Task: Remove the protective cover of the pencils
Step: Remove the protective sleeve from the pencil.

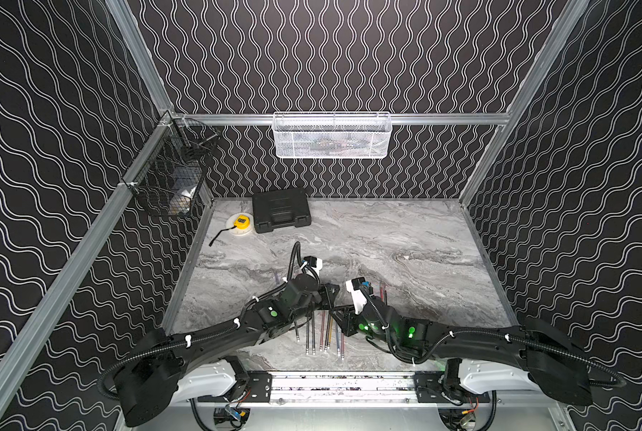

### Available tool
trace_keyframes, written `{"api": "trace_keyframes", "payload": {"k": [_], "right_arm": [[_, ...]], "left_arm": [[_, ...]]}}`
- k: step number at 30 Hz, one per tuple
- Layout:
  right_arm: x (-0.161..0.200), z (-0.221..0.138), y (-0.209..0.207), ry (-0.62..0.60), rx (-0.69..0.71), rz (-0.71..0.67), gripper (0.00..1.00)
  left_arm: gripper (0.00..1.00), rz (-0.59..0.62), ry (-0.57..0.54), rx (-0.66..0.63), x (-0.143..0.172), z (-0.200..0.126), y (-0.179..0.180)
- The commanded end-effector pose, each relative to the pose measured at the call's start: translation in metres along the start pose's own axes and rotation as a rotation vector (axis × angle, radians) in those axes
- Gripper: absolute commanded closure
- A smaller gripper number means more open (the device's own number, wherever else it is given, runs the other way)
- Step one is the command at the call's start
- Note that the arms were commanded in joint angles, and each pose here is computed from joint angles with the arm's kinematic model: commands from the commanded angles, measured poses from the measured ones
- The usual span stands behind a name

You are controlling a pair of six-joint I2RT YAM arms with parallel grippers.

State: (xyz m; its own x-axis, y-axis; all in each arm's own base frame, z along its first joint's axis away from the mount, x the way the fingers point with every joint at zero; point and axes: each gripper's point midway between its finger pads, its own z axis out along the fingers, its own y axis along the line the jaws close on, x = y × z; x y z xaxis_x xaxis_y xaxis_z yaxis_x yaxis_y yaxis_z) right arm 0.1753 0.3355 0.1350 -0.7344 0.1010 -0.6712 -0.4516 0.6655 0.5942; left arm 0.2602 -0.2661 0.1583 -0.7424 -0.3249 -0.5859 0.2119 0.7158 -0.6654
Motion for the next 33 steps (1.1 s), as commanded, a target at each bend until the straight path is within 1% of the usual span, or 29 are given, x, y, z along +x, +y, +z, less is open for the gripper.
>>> {"api": "trace_keyframes", "payload": {"k": [1,4,21,33], "right_arm": [[-0.004,0.0,0.005,-0.011,-0.016,-0.006,0.92],[-0.003,0.0,0.006,-0.008,-0.024,-0.008,1.0],[0.009,0.0,0.014,0.008,-0.057,-0.015,1.0],[0.018,-0.002,0.021,0.017,-0.074,-0.027,1.0]], "left_arm": [[0.86,-0.01,-0.026,0.011,-0.008,-0.003,-0.004],[0.86,-0.015,-0.029,0.01,-0.008,-0.003,-0.003],[0.87,-0.046,-0.037,-0.01,-0.012,-0.004,0.008],[0.87,-0.06,-0.11,-0.044,-0.031,-0.018,0.013]]}}
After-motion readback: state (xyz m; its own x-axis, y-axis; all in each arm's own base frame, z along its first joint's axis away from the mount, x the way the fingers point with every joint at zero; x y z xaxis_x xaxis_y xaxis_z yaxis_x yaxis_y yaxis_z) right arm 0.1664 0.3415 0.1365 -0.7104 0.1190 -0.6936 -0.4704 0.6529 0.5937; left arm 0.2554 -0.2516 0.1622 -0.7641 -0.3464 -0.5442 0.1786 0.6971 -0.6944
